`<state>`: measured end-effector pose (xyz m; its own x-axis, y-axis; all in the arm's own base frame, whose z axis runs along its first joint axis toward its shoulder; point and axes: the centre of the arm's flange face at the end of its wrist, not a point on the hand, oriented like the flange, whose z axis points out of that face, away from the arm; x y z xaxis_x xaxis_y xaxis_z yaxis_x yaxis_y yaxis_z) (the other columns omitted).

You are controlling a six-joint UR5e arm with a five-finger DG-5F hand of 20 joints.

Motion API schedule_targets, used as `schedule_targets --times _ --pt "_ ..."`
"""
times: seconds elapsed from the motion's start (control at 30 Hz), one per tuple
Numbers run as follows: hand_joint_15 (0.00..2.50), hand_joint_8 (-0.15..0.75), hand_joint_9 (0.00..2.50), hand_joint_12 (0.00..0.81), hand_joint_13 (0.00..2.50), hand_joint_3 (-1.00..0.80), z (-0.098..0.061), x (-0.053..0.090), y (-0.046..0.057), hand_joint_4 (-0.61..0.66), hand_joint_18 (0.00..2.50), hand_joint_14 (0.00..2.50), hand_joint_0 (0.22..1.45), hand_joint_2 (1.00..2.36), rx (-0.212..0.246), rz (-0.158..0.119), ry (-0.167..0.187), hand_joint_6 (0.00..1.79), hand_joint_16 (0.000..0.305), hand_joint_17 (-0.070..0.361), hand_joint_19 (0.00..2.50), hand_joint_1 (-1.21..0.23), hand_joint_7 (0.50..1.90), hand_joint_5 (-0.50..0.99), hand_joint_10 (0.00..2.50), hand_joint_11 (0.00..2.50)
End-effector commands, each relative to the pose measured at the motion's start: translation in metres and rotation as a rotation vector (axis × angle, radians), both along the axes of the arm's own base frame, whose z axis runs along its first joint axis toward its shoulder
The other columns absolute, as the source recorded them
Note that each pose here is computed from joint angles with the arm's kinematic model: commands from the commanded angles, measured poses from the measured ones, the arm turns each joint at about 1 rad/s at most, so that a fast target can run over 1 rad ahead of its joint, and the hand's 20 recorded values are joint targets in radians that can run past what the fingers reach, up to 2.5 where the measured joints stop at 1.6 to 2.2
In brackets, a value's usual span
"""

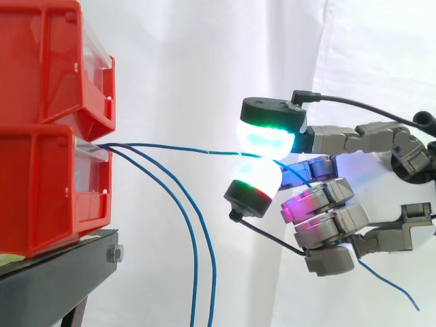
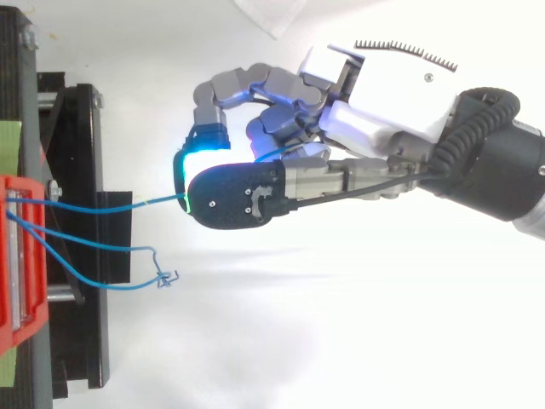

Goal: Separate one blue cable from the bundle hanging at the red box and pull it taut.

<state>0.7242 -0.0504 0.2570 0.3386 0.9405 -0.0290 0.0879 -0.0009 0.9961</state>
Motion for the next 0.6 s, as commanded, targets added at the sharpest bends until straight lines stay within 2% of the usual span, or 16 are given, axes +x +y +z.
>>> schedule_targets --times 0.0,0.1,0.57 --pt "1.8 0.28 0.84 0.331 1.0 -0.01 -0.0001 0.0 0.0004 -0.11 1.05 1.19 0.62 1.03 0.0 0.001 0.0 0.87 0.041 0.093 1.24 -0.75 1.37 -0.17 1.68 1.84" --pt "1.84 0.277 0.87 0.322 1.02 -0.01 -0.0001 0.0 0.0004 -0.14 1.05 1.14 0.62 1.03 0.0 0.001 0.0 0.87 0.042 0.093 1.24 -0.75 1.37 -0.17 1.63 1.9" --pt "1.84 0.283 0.89 0.329 1.03 0.0 -0.0001 0.0 0.0004 -0.14 1.05 1.12 0.62 1.03 0.0 0.001 0.0 0.87 0.042 0.095 1.24 -0.76 1.37 -0.17 1.57 1.91"
